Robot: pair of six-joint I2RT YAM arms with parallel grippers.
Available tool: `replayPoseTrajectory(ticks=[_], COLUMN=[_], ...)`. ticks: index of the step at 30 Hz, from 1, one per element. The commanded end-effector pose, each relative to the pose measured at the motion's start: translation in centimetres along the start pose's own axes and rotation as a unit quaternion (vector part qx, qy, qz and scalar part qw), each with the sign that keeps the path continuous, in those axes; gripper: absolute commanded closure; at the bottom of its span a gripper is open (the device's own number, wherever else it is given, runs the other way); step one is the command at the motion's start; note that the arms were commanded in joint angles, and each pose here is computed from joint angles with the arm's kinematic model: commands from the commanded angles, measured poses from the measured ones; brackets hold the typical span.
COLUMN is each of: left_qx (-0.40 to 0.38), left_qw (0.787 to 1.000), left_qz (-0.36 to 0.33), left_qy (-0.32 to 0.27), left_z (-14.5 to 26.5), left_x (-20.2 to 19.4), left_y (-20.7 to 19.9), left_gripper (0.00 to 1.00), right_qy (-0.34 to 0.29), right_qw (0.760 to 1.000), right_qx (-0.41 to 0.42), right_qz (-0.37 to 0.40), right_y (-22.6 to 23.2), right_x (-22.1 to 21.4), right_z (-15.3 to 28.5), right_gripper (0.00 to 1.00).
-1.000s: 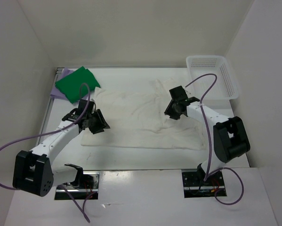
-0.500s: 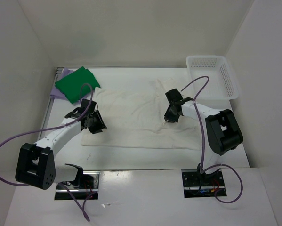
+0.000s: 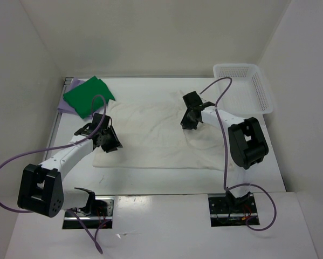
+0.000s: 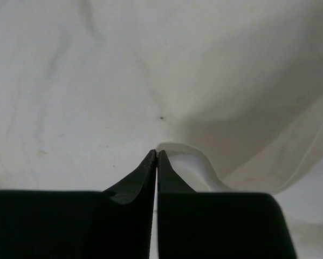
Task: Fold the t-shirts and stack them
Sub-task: Fold the flattened tshirt in 1/3 of the way
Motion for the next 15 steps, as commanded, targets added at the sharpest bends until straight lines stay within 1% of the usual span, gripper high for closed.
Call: replayPoseTrajectory(ticks=[1, 3, 4, 5, 6, 7, 8, 9, 12, 13, 14, 15], left_qx=[0.000, -0.002, 0.002, 0.002, -0.002, 0.003, -0.004, -0.004, -0.004, -0.008, -0.012, -0.007], left_qw=[1.000, 1.000, 1.000, 1.000, 0.999, 0.999, 0.999, 0.999, 0.999, 0.999, 0.999, 0.999], left_qz=[0.008, 0.008, 0.008, 0.008, 0.008, 0.008, 0.003, 0.003, -0.015, -0.029, -0.038, -0.046], left_qy=[-0.020, -0.024, -0.026, -0.026, -0.032, -0.035, -0.039, -0.040, -0.030, -0.020, -0.016, -0.009], left_z=[0.3, 0.5, 0.7, 0.7, 1.2, 1.2, 1.5, 1.5, 1.3, 1.1, 1.0, 0.5], left_x=[0.5, 0.6, 0.5, 0.5, 0.5, 0.5, 0.5, 0.5, 0.1, -0.5, -0.5, -0.6], left_y=[-0.3, -0.3, -0.2, -0.2, -0.2, -0.2, -0.4, -0.4, -1.3, -1.9, -2.5, -2.9], left_gripper=[0.61, 0.61, 0.61, 0.61, 0.62, 0.62, 0.62, 0.62, 0.62, 0.62, 0.62, 0.62], right_qy=[0.000, 0.006, 0.008, 0.014, 0.004, 0.008, 0.002, -0.004, -0.022, -0.036, -0.033, -0.040], right_qw=[1.000, 1.000, 0.999, 0.999, 0.999, 0.998, 0.997, 0.997, 0.997, 0.996, 0.997, 0.996], right_qx=[0.014, 0.012, 0.014, 0.018, 0.036, 0.043, 0.060, 0.069, 0.066, 0.079, 0.065, 0.077], right_qz=[0.022, 0.028, 0.034, 0.039, 0.037, 0.037, 0.039, 0.038, 0.036, 0.033, 0.029, 0.027], right_y=[2.4, 2.9, 3.1, 3.3, 3.8, 3.8, 4.4, 4.0, 2.7, 2.5, 1.3, 0.9], right_x=[-0.1, -0.5, -0.9, -1.4, -1.1, -1.1, -1.2, -1.2, -1.2, -1.0, -1.5, -1.5], right_z=[-0.8, -1.2, -1.1, -1.0, -0.1, 0.4, 1.2, 2.5, 4.2, 5.7, 5.7, 6.9], right_gripper=[0.97, 0.87, 0.74, 0.71, 0.71, 0.71, 0.70, 0.69, 0.62, 0.62, 0.62, 0.67])
Point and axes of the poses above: each gripper's point midway between its finger pads, its own z axis back along the fingers, its own y axis along the line the jaws close on, x = y × z, the point moved 10 cm from there along z, back along the fingers, and after that the axes turned 11 degrees about -z, right-handed, at the moved point
